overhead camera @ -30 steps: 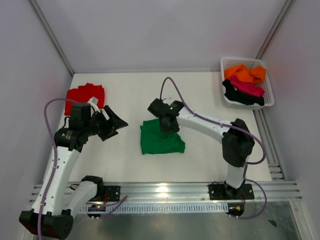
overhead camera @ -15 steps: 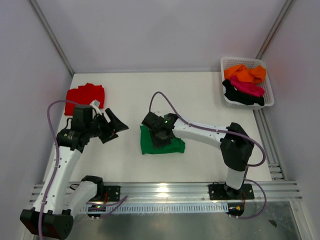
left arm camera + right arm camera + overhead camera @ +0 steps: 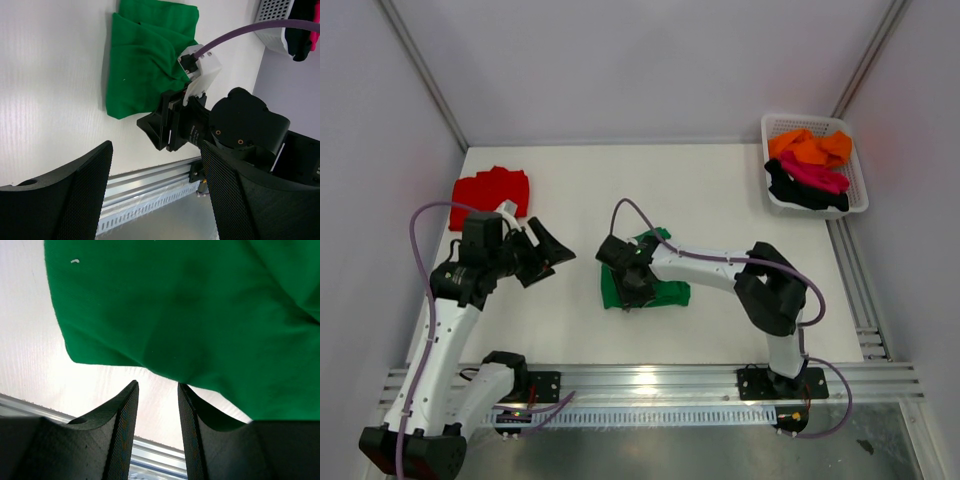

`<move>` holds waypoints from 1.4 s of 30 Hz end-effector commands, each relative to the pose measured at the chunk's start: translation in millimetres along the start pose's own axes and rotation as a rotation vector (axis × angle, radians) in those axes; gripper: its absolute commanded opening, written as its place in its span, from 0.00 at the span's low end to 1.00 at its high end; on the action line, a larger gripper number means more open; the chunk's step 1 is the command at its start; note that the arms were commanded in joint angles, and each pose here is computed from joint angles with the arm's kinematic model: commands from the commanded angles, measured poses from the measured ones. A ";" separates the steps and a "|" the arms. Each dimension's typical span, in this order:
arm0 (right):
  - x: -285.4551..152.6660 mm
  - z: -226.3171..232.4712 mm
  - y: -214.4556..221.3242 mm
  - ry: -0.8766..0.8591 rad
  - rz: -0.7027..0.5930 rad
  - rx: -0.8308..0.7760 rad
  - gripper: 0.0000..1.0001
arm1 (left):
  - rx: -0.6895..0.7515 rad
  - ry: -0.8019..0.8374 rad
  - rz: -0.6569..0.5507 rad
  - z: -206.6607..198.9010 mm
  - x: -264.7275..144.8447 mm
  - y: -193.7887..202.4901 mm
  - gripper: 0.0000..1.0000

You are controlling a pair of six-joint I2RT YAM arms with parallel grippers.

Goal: Fold and stack the t-shirts
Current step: Fold the long partially folded tshirt into a neat square

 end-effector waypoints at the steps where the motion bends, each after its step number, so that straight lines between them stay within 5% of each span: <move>1: 8.9 8.7 9.8 -0.038 0.056 0.011 0.41 | 0.033 0.028 -0.026 -7.6 -5.4 -3.8 0.74; 7: -4.6 18.9 5.8 -0.089 0.062 -0.009 0.41 | 0.037 0.026 -0.024 -6.7 -4.9 -3.9 0.74; 18: -91.9 2.6 -52.3 0.006 -0.222 0.022 0.42 | 0.036 0.026 -0.010 -3.3 -3.9 0.1 0.74; 29: -28.5 -50.5 -23.8 0.281 -0.127 0.011 0.41 | 0.058 0.019 -0.027 0.2 -11.1 1.3 0.74; 42: 55.2 -40.6 13.4 0.224 0.058 0.060 0.41 | 0.073 0.004 -0.031 -0.9 -14.9 -0.3 0.74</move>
Point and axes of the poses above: each gripper's point midway between its finger pads, its own x axis out along the fingers, its own z axis along the line the jaws close on, y = z × x, the point moved 1 cm from there along -x, back along the fingers, and after that the axes turned 14 degrees about -x, right-handed, at the moved point
